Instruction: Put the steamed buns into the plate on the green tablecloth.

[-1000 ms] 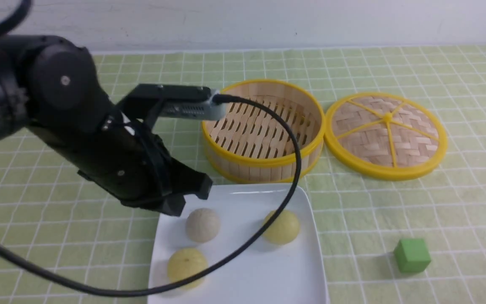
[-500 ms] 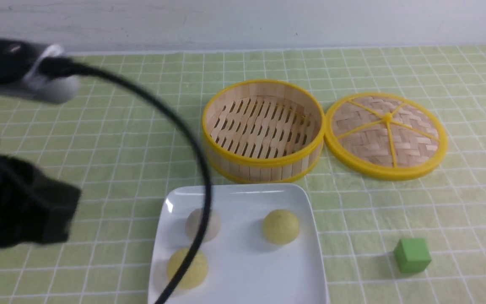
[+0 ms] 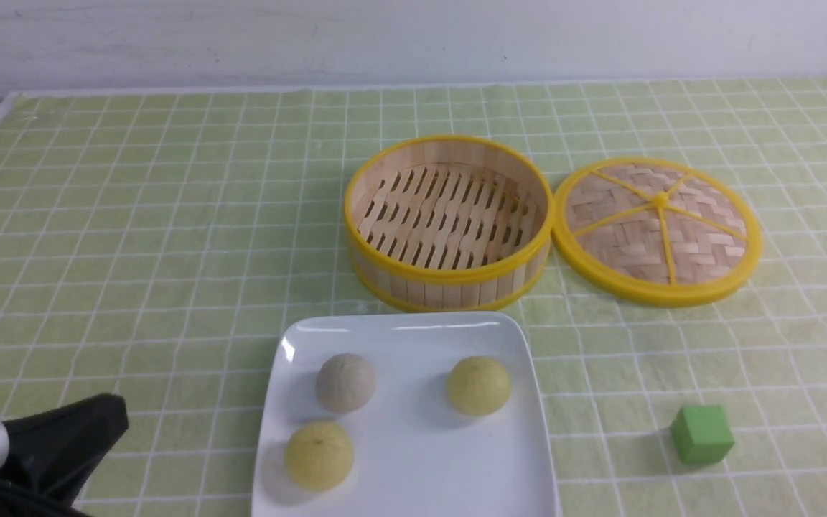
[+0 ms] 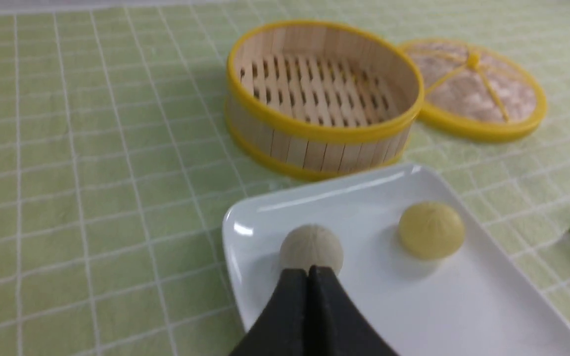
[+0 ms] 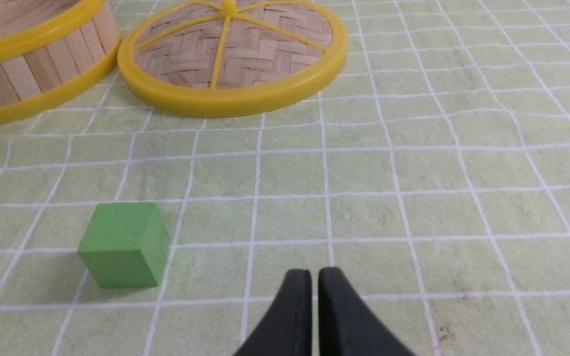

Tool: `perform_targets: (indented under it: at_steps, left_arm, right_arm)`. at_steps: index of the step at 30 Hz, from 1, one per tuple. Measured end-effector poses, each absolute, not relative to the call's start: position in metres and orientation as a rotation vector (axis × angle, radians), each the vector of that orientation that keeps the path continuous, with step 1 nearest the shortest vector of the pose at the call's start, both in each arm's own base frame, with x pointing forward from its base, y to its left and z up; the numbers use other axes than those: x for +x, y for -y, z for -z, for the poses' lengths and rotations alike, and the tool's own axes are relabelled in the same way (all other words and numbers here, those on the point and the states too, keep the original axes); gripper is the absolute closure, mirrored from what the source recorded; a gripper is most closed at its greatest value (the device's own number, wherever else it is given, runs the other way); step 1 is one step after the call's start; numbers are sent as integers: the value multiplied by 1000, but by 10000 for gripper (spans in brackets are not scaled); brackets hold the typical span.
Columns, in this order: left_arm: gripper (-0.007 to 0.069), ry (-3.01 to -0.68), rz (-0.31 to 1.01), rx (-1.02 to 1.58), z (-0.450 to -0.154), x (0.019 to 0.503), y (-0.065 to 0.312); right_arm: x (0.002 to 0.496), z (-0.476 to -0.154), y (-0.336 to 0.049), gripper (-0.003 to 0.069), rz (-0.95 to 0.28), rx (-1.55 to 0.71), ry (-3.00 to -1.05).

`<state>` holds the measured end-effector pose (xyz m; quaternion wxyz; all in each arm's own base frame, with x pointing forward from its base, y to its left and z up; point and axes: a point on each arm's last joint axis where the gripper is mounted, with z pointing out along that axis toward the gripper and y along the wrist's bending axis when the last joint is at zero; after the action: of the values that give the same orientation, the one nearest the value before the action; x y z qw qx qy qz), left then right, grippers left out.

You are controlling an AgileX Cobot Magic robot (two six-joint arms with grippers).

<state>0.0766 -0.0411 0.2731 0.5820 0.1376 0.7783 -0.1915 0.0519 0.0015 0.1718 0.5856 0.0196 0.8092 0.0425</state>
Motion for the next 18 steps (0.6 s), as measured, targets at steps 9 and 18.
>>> perform_targets:
  at_steps: [9, 18]
  left_arm:
    - [616, -1806, 463, 310, -266, 78, 42]
    - [608, -1811, 447, 319, -263, 78, 42]
  right_arm:
    - [52, -172, -1, 618, -99, 46, -1887]
    - [52, -172, -1, 606, -99, 46, -1887]
